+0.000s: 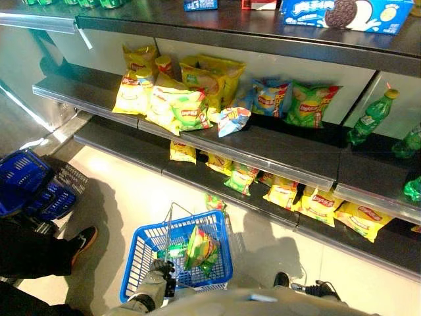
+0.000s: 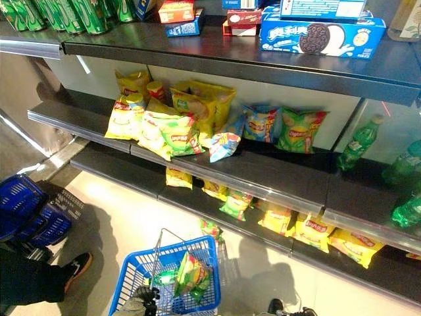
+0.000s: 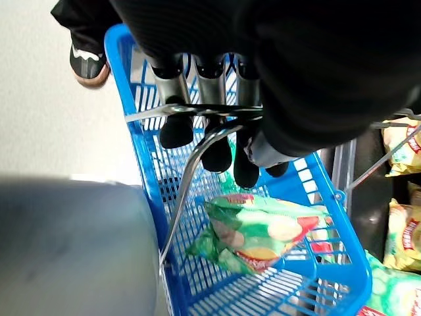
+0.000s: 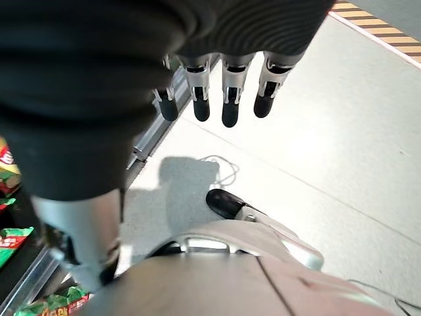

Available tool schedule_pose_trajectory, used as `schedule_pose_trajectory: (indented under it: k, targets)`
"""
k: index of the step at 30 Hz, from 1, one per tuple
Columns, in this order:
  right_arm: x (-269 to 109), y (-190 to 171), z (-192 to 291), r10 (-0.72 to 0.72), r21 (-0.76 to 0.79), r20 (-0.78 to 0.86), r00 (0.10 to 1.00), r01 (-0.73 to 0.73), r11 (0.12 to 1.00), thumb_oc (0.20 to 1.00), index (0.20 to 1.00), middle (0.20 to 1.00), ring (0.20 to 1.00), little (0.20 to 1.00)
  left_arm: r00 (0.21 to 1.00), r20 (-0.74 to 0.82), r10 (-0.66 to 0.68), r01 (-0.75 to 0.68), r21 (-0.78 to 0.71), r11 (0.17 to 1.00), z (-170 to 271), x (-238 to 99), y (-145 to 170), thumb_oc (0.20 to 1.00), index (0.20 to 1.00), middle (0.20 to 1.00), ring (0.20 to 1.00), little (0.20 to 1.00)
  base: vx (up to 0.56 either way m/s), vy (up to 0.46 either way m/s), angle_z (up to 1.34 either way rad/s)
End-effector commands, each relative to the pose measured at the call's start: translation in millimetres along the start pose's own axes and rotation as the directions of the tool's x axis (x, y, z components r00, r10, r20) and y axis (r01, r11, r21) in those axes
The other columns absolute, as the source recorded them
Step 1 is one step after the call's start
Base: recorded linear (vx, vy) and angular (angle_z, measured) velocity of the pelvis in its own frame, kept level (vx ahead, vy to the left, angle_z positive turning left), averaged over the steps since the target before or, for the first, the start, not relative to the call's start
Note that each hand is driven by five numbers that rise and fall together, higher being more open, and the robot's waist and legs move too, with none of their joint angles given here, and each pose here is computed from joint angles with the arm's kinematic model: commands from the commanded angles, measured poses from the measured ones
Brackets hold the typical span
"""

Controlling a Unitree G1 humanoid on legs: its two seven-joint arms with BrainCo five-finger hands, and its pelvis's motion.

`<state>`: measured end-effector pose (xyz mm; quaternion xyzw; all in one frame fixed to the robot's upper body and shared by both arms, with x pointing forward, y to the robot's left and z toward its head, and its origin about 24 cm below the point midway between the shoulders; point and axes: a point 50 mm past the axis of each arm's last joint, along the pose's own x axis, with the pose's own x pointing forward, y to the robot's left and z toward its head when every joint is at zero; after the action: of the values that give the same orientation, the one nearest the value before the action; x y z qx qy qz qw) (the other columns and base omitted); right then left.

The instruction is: Pick up the snacks into the basket

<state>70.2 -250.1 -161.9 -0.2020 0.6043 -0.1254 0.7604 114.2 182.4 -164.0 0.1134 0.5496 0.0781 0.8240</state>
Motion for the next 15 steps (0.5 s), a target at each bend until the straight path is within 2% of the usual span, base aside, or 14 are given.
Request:
schedule_pose_trajectory:
  k: [1,3,8,15]
  targets:
    - [0.5,4.1,25.5,0.0,-0.023,0.051,0.999,0.001,1.0,1.0,1.0,1.0,1.0,1.0,0.999,-0.036,0.012,-0.009,0.078,0.997,-9.5,1.3,10.0,0.2,0.2,0.2,0.2,0.2,-0.13,-0.122,0.2]
    - [1.3,-0.1,32.9,-0.006,-0.03,0.073,0.997,0.008,1.0,1.0,1.0,1.0,1.0,1.0,1.0,-0.017,0.004,-0.002,0.117,0.993,-6.2,1.5,8.9,0.2,0.2,0.2,0.2,0.2,-0.06,-0.111,0.28]
    - [1.8,-6.6,46.2,-0.009,-0.025,0.129,0.992,0.013,1.0,1.0,1.0,1.0,1.0,1.0,0.999,-0.043,0.025,-0.022,0.062,0.998,-11.8,1.7,15.7,0.2,0.2,0.2,0.2,0.2,-0.02,-0.067,-0.1]
    - [-4.6,20.6,41.8,0.079,-0.044,0.134,0.988,-0.073,0.996,1.0,1.0,1.0,1.0,1.0,0.989,-0.137,0.055,-0.057,-0.013,0.998,-32.0,0.2,27.4,0.2,0.2,0.2,0.2,0.2,0.05,0.015,0.0]
